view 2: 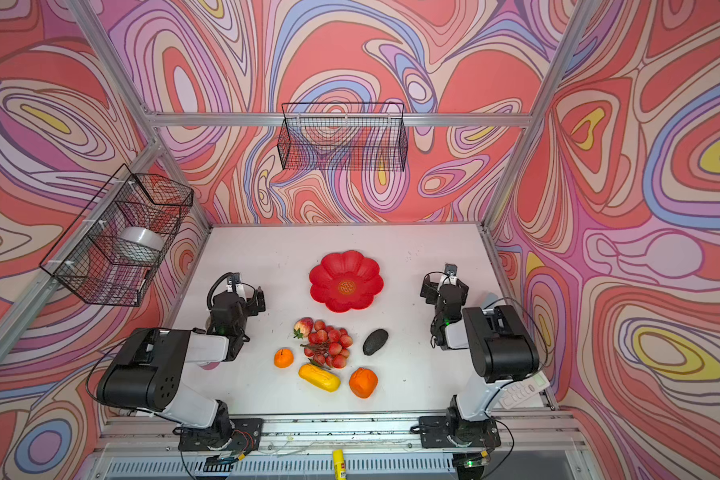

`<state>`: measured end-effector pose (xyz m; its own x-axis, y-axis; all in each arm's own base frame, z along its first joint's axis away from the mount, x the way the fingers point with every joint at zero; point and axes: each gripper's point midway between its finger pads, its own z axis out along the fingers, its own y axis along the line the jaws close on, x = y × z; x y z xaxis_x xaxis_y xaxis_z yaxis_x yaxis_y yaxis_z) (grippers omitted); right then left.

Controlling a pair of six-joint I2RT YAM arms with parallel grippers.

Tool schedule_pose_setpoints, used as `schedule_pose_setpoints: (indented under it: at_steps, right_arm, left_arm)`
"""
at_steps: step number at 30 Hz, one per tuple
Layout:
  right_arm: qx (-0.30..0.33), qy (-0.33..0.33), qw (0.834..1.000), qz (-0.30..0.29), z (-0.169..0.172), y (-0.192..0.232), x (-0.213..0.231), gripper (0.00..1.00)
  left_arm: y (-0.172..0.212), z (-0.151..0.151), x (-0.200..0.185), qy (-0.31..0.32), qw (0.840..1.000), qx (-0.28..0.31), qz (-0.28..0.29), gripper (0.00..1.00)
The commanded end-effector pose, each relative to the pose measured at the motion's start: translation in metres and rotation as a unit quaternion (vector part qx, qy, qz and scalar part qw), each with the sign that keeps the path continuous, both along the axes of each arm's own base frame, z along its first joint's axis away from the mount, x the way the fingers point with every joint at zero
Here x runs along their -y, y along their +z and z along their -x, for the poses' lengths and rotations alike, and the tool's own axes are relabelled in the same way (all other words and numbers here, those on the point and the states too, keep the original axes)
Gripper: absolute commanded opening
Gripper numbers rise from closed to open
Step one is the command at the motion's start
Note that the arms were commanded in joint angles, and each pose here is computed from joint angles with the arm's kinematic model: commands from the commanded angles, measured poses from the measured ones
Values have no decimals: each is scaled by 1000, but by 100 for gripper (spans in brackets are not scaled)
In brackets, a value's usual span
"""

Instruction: Place and organize the fake fruits in the fruit bowl

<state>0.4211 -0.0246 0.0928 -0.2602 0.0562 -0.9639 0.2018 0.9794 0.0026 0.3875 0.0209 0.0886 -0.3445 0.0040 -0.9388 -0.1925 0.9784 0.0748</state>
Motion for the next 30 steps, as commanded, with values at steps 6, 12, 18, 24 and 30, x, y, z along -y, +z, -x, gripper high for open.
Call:
schedule_pose_setpoints:
  at_steps: [6, 12, 18, 24, 30]
  right_arm:
    - [4, 1, 1000, -3, -3, 3, 0, 98]
    - [3, 1, 1000, -3, -4, 2, 0, 98]
    - [3, 1, 1000, -3, -4, 3, -1, 98]
    - [2, 1, 1000, -3, -3, 2, 0, 98]
    - [5, 0, 1000, -3, -3, 3, 0, 98]
  left_arm:
    - [3, -2, 0, -2, 1000, 4, -2, 100]
    - [3, -2, 0, -4, 1000, 3, -1, 100]
    - [2, -3, 0, -4, 1000, 2, 0, 100]
    - [2, -3, 0, -6, 1000, 1, 3, 100]
    - [2, -3, 0, -10, 1000, 0, 8, 99]
